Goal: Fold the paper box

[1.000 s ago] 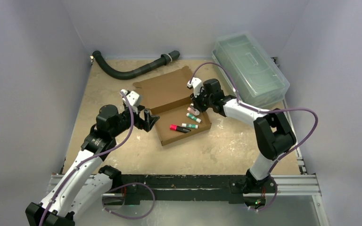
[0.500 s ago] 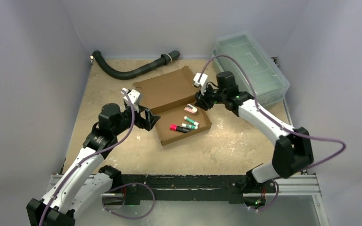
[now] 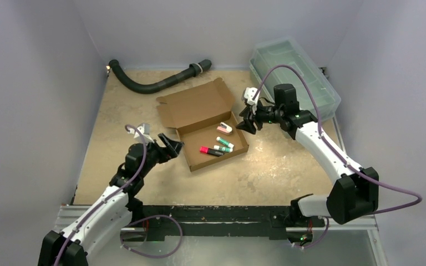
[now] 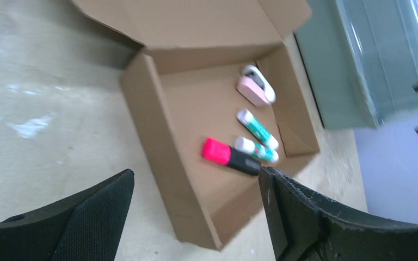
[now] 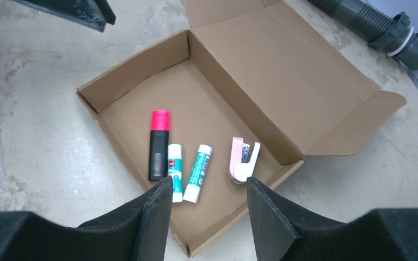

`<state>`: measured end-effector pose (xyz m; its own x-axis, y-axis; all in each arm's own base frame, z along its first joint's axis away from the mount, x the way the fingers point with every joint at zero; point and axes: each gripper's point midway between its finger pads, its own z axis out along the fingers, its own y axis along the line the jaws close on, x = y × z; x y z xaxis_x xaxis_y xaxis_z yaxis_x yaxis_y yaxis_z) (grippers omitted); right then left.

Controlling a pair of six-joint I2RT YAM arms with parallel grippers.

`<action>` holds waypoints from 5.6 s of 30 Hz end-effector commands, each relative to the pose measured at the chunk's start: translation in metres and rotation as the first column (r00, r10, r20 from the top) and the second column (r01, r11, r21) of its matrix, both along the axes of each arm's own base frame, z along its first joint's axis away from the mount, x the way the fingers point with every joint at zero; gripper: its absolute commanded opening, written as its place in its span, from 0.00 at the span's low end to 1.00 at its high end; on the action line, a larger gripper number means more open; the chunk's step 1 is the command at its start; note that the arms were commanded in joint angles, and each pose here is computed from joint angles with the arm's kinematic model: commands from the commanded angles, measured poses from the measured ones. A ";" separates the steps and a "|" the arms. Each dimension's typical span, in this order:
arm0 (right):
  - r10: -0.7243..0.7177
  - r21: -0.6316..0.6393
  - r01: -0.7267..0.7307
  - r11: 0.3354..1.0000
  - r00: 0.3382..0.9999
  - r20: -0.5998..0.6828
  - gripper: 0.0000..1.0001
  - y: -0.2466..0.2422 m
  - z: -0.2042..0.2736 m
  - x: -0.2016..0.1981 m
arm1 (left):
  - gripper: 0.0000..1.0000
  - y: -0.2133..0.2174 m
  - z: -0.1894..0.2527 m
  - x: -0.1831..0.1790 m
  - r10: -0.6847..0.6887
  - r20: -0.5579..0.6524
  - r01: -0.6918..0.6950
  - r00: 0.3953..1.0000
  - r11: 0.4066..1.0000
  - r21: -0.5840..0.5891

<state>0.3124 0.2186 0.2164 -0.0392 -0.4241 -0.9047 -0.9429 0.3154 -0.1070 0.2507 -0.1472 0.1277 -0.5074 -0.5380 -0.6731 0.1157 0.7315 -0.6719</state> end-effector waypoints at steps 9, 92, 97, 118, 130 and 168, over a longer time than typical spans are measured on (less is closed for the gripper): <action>0.092 0.026 -0.091 0.996 0.996 -0.013 0.55 0.008 -0.003 -0.015 | 0.85 0.054 0.012 0.079 0.268 0.038 -0.253 0.963 0.939 -0.232; -0.141 0.248 0.136 0.959 0.990 0.001 0.56 -0.003 0.011 0.131 | 0.00 0.014 0.047 0.027 -0.146 0.590 -0.073 0.794 0.941 0.331; -0.077 0.271 0.063 0.960 0.996 0.044 0.28 0.001 0.013 0.118 | 0.00 0.016 0.049 0.028 -0.122 0.587 -0.086 0.801 0.946 0.313; -0.035 0.273 -0.001 0.962 0.991 0.127 0.00 -0.018 0.002 0.074 | 0.83 0.027 0.179 0.012 -0.070 0.487 -0.080 0.870 0.957 0.280; -0.006 0.285 -0.037 0.958 0.989 0.147 0.00 -0.015 0.010 0.067 | 0.82 -0.023 0.228 0.030 -0.592 0.303 0.258 0.747 0.678 0.688; 0.023 0.158 -0.039 0.987 0.994 0.105 0.51 -0.025 0.020 0.055 | 0.00 -0.069 0.224 0.090 -0.716 0.283 0.194 0.639 0.505 0.841</action>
